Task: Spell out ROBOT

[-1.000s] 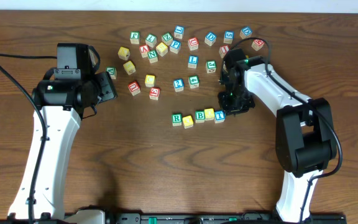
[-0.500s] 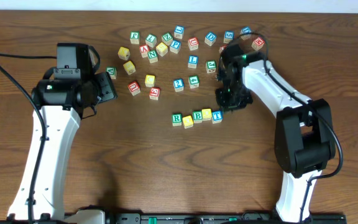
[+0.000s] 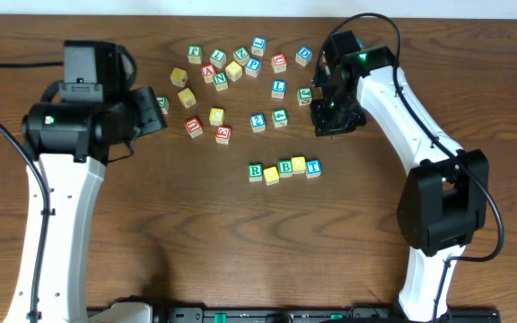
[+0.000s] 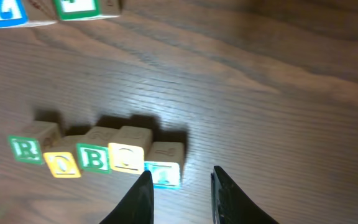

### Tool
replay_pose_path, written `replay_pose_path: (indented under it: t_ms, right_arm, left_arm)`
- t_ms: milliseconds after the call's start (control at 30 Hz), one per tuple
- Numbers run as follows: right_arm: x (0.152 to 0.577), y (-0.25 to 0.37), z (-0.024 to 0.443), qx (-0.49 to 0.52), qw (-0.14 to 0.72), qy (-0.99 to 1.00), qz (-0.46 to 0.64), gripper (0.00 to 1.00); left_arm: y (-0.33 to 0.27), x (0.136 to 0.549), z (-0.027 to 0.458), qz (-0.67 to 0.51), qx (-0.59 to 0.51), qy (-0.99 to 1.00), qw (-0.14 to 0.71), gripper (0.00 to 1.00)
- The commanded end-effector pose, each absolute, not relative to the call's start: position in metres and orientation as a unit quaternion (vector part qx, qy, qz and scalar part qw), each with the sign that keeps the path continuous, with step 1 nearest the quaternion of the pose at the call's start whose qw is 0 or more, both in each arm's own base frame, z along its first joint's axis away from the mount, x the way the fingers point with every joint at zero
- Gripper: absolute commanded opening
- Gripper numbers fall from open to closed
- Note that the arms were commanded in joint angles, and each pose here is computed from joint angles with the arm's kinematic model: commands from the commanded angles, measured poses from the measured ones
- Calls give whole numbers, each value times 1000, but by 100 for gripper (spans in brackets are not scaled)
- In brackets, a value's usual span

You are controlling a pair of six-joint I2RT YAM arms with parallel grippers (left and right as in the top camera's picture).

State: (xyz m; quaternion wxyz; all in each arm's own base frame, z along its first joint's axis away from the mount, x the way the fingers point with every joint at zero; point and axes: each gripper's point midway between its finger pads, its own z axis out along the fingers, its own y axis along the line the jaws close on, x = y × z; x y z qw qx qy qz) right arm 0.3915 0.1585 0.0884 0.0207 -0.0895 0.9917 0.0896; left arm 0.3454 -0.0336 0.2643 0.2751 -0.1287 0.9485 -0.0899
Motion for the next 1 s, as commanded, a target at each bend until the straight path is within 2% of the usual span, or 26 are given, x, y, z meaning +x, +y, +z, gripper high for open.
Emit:
replay_pose_path:
  t_ms: [0, 233, 400, 533, 967]
  right_arm:
    - [389, 180, 101, -81, 32, 990, 113, 25]
    - [392, 217, 96, -67, 60, 988, 126, 22]
    - [396, 235, 87, -70, 91, 987, 115, 22]
    - [393, 244, 77, -73, 95, 986, 118, 22]
    - [388, 210, 69, -65, 61, 991, 97, 19]
  left_arm:
    - [-59, 347, 295, -121, -117, 937, 304, 56]
    - [-63, 344, 282, -68, -131, 945, 292, 56]
    - [-46, 353, 249, -11, -148, 958, 246, 56]
    - [-42, 364, 225, 2, -156, 964, 217, 51]
    - [-51, 362, 179, -4, -150, 978, 143, 45]
